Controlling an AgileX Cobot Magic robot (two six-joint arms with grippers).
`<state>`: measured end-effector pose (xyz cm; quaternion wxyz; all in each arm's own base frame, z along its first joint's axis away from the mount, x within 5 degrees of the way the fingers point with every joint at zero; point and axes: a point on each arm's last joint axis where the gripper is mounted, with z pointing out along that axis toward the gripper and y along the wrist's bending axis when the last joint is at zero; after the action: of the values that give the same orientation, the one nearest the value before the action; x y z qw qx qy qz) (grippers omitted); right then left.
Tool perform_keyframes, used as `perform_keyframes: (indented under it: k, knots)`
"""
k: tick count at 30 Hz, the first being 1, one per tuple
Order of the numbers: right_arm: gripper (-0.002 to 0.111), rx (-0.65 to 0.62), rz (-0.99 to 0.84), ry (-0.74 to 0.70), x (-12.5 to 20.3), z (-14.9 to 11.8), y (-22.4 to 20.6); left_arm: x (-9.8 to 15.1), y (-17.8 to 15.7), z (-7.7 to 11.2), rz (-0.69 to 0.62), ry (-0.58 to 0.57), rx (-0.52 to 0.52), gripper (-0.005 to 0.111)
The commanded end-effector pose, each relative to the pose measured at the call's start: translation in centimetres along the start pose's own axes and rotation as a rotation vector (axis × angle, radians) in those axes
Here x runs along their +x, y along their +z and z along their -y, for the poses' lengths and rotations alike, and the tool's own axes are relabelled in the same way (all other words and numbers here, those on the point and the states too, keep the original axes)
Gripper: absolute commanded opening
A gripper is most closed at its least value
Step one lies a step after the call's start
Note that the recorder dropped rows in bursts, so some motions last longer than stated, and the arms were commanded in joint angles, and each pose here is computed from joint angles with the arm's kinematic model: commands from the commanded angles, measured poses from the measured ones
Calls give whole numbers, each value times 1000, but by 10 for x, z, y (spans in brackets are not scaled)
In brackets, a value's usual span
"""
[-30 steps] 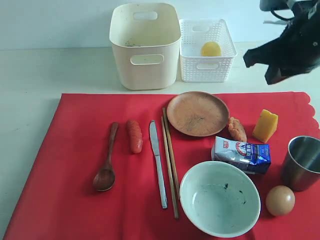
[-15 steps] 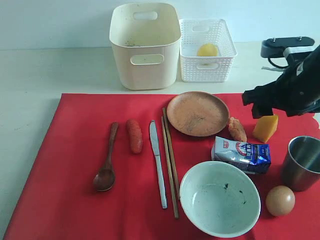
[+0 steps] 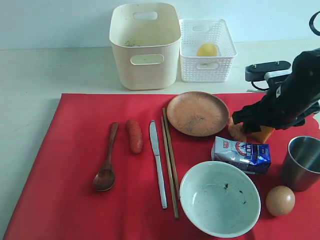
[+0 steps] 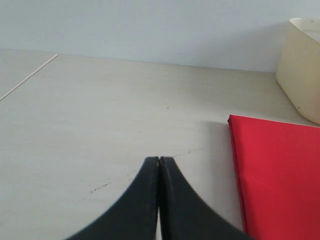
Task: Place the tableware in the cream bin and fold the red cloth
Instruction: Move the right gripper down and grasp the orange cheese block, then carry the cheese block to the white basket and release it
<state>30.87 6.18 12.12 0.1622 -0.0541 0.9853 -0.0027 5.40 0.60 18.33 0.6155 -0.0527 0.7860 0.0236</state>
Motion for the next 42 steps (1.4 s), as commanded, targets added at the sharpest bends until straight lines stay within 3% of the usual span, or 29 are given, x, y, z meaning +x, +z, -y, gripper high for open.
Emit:
perform_keyframes:
  k: [1,5,11,18,27,35,42]
  knots:
    - [64,-1,7,-7,0,0,5,-1,-1,0,12,-5,-3,2]
    - [53,-2,12,-7,0,0,5,-1,-1,0,12,-5,-3,2]
    - [24,-2,12,-7,0,0,5,-1,-1,0,12,-5,-3,2]
    - [0,-1,7,-7,0,0,4,-1,-1,0,12,-5,-3,2]
    - [0,-9,93,-3,-10,1,-21,-1,-1,0,12,-5,-3,2]
    - [0,-38,280,4,-24,0,-55,-1,-1,0,12,-5,-3,2]
    - [0,-53,411,9,-52,-2,-78,-1,-1,0,12,-5,-3,2]
